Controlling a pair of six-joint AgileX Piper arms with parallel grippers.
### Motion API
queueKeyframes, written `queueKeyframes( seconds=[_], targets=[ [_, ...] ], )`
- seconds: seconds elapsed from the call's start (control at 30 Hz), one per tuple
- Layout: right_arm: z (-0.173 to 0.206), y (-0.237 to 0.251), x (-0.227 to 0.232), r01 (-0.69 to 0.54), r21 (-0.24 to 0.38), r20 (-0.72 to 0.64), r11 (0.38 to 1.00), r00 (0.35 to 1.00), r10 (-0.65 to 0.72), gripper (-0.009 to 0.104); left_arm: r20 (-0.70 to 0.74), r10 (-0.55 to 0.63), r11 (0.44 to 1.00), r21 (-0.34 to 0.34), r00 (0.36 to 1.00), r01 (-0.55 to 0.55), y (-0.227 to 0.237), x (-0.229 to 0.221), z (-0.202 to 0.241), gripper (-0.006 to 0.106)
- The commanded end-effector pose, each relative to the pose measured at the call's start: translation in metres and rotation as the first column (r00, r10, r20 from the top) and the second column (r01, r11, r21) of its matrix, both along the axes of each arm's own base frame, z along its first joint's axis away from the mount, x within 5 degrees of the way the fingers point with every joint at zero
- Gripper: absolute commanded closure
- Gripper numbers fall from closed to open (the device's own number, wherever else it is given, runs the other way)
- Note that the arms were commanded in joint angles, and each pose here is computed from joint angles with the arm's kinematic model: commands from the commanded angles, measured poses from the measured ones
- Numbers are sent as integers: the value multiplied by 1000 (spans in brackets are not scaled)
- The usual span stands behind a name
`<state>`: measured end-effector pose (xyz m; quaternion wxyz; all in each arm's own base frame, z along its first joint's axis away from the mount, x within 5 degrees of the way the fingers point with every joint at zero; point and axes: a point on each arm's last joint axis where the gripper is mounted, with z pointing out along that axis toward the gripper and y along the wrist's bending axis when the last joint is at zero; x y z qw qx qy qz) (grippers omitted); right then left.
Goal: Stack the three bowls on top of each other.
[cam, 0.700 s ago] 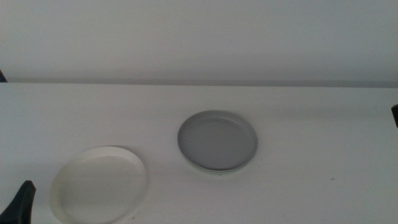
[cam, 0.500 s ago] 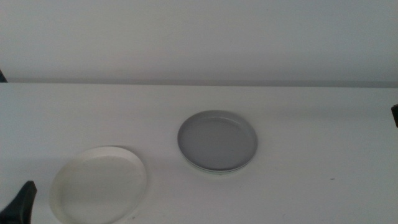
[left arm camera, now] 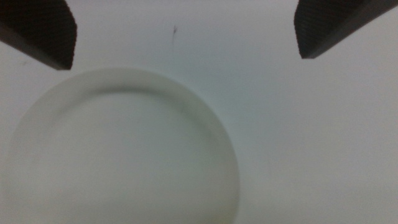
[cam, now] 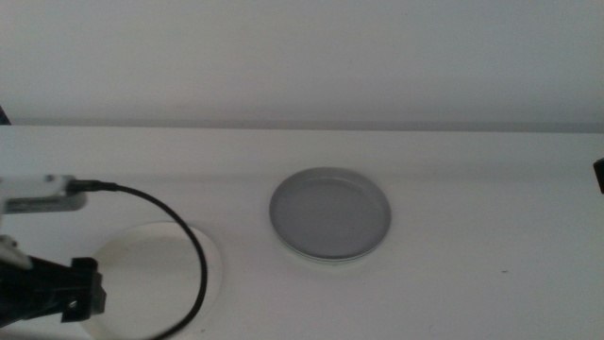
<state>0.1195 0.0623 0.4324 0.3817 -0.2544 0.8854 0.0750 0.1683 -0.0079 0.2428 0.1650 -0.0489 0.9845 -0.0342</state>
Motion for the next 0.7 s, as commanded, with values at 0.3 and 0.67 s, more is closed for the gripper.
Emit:
queueKeyframes(
  seconds=[0.3, 0.67],
  targets=[
    [-5, -3, -6, -1, -45, -80, 999, 997, -2, 9, -115, -110, 992, 41, 987, 115, 12, 75, -27, 7],
    [-5, -3, -6, -1, -45, -80, 999, 997, -2, 9, -139, -95, 992, 65, 986, 105, 25, 100, -68, 7]
  ],
)
